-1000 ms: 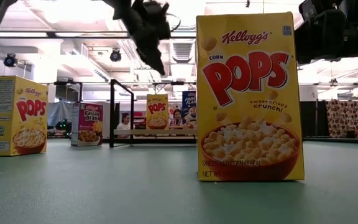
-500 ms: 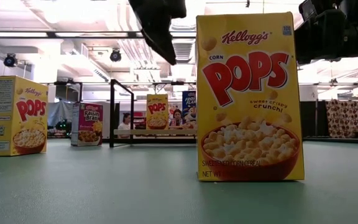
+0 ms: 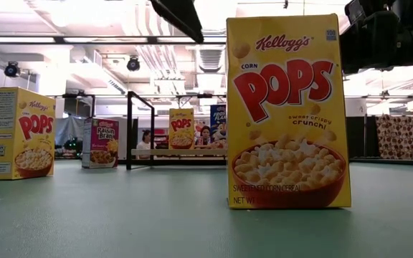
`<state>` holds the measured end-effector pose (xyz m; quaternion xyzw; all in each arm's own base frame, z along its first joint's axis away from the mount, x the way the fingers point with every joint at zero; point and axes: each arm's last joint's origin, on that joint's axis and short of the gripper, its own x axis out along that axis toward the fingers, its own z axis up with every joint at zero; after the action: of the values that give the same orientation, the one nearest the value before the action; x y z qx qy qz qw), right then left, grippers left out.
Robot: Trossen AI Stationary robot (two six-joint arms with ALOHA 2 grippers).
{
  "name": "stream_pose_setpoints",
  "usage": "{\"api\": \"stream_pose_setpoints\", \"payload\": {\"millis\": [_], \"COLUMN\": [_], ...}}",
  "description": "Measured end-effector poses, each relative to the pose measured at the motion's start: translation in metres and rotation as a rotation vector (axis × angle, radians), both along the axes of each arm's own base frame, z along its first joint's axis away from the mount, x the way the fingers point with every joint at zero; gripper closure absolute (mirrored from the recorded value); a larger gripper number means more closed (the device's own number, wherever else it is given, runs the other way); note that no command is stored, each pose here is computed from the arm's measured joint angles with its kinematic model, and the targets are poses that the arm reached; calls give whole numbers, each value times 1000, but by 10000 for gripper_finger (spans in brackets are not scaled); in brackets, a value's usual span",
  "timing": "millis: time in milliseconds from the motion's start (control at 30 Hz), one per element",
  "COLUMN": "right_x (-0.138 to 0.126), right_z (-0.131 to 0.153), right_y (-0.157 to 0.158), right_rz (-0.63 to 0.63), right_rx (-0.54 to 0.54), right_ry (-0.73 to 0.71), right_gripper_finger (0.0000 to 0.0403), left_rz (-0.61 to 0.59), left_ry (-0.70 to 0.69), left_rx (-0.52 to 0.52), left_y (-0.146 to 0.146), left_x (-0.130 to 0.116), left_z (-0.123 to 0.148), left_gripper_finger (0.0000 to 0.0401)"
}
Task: Stack cereal on shelf
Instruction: Put the right yellow cereal box on the shelf aligned with the other yellow cereal box
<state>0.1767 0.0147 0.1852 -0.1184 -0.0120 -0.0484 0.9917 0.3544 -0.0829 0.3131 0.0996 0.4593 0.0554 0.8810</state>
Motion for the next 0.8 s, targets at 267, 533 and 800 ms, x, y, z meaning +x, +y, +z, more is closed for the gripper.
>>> {"api": "stream_pose_setpoints", "payload": {"millis": [267, 533, 800], "right_x": [0, 0, 0], "right_z": [0, 0, 0], "right_y": [0, 0, 0], "right_rz": [0, 0, 0], "right_rx": [0, 0, 0], "right_ry": [0, 0, 0], "right_gripper_finger": [76, 76, 76], "left_rz": [32, 3, 9], "left_ry": [-106, -218, -258], "left_rx": [53, -44, -27], "left_y": [-56, -98, -119], "left_x": [-15, -27, -31], "left_z": [-17, -17, -25], "left_gripper_finger": [124, 124, 124]}}
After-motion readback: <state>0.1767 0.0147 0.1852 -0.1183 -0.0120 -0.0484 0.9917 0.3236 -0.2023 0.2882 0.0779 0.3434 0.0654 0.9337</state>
